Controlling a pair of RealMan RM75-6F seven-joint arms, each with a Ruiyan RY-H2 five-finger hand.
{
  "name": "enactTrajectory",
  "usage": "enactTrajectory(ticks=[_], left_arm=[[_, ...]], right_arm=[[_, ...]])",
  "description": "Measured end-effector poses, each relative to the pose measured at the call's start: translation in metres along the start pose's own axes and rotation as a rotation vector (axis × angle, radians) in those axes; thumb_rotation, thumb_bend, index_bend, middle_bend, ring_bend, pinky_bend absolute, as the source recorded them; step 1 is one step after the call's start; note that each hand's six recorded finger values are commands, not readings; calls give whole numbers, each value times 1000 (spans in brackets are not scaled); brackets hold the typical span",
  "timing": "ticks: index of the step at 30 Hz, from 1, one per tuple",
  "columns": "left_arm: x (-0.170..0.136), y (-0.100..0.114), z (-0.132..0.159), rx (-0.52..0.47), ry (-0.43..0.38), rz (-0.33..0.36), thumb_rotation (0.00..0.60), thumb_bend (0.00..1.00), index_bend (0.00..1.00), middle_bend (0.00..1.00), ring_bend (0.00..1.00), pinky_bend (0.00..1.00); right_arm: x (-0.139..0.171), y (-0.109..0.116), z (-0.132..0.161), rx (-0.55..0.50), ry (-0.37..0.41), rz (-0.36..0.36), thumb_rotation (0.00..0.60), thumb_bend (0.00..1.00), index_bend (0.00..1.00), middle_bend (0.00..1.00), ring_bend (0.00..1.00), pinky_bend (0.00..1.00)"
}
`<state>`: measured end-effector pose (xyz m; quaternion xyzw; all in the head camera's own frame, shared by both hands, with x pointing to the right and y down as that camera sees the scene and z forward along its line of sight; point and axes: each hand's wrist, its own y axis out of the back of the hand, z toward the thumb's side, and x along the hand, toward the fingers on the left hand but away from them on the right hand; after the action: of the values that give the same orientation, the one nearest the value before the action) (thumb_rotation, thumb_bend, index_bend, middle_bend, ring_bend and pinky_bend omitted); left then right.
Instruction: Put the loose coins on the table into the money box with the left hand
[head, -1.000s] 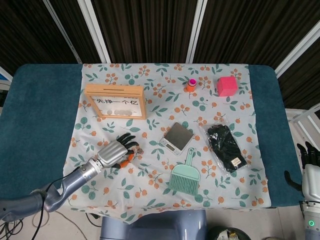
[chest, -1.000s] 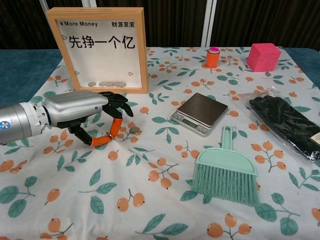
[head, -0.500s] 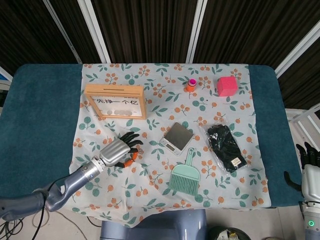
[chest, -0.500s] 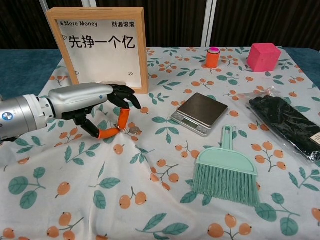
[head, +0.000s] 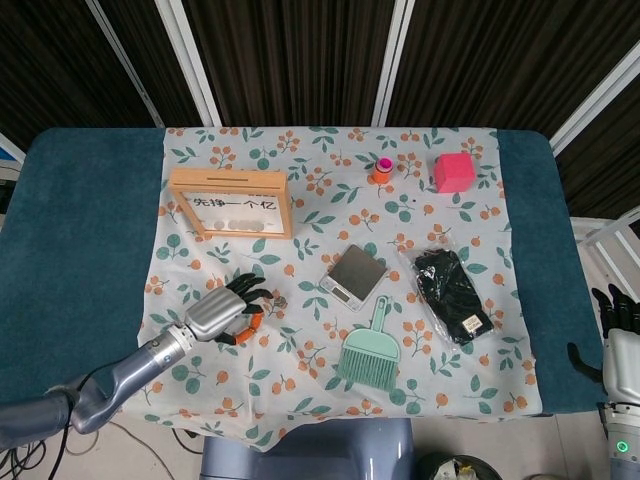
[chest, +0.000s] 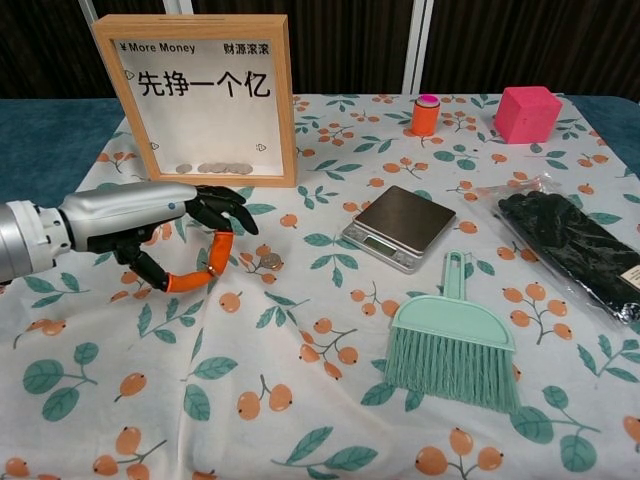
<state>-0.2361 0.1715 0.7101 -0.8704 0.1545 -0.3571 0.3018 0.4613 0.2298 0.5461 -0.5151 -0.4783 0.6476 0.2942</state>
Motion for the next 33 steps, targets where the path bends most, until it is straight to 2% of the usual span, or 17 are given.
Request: enactTrajectory(ticks=[5,11,20,27,33], left_arm=[[-13,-5,-8,-10,25,-7,600,415,699,198,0,0],[-19,10,-9,-9,20,65,600,449,718,209,0,0],[-41,76,-5,37,11,204,600,459,733,212,0,0],[-56,155,1,141,39,331,600,459,736,212,0,0],[-51,217,9,208,62,404,600,459,739,214,0,0]], right_arm=[[0,0,0,1,2,1,600,395,117,27,50,0],[0,0,0,0,-1,-2,600,395,117,27,50,0],[0,0,0,0,-2,-2,600,395,117,27,50,0],[0,1,-1,-7,-10,-6,600,394,117,27,50,0],[-1,1,-1,-16,-19,-13,600,394,117,27,50,0]])
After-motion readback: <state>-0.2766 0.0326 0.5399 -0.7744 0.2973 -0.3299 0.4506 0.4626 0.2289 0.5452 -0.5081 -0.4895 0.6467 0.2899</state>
